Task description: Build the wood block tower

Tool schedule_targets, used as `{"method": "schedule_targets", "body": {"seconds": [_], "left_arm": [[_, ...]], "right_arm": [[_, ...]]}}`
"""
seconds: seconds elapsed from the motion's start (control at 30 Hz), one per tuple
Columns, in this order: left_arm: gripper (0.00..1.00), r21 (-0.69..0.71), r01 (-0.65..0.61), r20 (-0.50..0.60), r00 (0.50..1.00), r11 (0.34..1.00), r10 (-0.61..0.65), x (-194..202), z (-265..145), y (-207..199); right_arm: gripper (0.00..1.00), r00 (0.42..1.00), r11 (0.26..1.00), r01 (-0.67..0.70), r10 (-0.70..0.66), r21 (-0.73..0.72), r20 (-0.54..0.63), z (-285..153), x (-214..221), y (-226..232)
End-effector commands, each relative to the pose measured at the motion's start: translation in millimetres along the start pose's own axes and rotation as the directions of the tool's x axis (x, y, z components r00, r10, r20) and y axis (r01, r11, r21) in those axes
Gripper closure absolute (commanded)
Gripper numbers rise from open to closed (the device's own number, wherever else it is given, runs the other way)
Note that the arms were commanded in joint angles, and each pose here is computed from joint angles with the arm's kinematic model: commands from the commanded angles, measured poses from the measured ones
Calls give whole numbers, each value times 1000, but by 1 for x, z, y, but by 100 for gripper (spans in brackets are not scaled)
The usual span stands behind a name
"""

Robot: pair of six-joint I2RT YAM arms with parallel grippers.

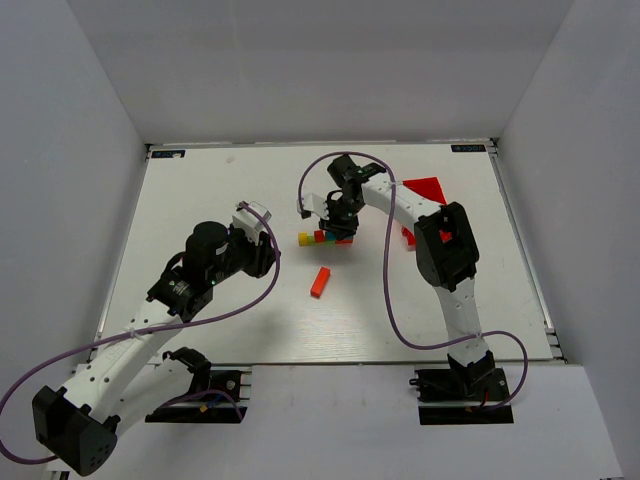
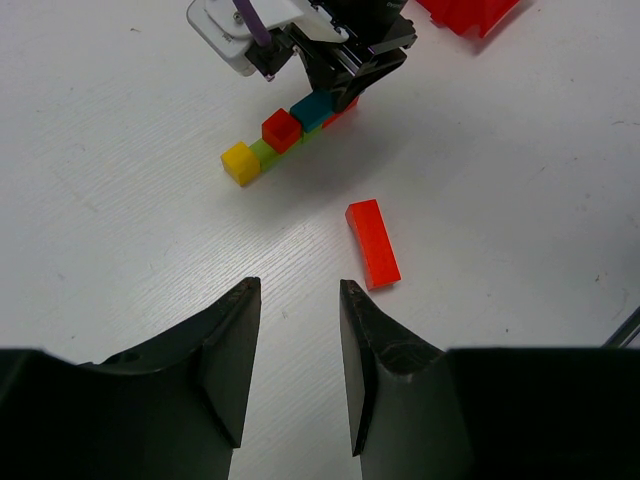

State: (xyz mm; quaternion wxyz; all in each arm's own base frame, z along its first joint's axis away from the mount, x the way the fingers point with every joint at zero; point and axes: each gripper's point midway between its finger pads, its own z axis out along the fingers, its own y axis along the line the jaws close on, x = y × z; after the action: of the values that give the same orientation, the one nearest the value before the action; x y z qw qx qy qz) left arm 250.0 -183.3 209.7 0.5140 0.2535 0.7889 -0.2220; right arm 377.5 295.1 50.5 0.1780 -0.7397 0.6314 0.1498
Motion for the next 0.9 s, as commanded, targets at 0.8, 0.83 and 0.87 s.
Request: {"method": "schedule_targets", "body": {"seconds": [0.8,0.83,0.87], "left_arm": [[52,14,-7,46,999,1000,6,-14,-5,-3],[52,14,-7,46,999,1000,6,-14,-5,-3],[52,14,-7,46,999,1000,6,-14,-5,-3]], "right_arm": [[82,1000,1000,0,0,7,12,-1,-5,-1],[82,1000,1000,-13,13,11,12,-2,-1,-4],[82,1000,1000,-3,3,8,10,-1,-4,-1]]}}
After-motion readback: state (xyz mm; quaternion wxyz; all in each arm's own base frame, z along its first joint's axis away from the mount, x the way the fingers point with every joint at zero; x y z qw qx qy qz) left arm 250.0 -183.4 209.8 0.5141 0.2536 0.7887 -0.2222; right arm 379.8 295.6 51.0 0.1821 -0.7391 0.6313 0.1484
